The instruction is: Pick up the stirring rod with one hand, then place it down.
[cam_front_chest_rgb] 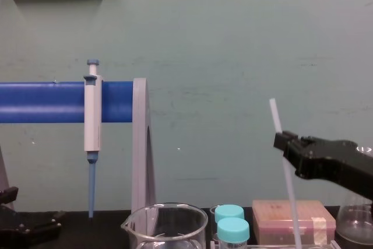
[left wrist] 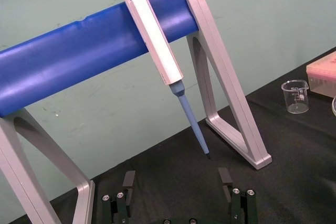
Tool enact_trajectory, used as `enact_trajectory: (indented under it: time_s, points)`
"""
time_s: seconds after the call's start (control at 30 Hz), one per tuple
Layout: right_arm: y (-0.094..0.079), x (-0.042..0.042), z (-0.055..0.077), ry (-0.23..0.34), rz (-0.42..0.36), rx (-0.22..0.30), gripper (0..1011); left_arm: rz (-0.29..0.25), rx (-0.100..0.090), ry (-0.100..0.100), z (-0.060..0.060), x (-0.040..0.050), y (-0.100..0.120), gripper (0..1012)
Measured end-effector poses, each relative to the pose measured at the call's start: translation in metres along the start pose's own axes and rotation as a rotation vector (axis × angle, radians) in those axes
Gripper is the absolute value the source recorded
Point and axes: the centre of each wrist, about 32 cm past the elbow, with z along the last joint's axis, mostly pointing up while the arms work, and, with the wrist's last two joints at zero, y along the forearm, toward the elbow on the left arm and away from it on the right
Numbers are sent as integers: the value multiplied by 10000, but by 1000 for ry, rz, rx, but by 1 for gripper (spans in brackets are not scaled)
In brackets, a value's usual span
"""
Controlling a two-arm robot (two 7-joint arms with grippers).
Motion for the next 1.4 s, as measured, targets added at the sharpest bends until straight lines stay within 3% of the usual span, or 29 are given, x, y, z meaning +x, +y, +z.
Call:
enact_trajectory:
  time_s: [0.13,0.33,0.63,0.9,1.13,1.4]
  points:
    - [0,0,45,20,-4,29,67,0,0,0,0,0,0,1000]
    - [13,30,226,54,-18,119,66,0,0,0,0,0,0,1000]
    - [-25,135,475,23,-59,226,66,0,0,0,0,0,0,1000]
    - [-81,227,552,-16,-89,239,67,0,0,0,0,0,0,1000]
    - [-163,362,565,-65,-115,212,66,0,0,0,0,0,0,1000]
    - [-190,392,553,-72,-136,202,66,0,0,0,0,0,0,1000]
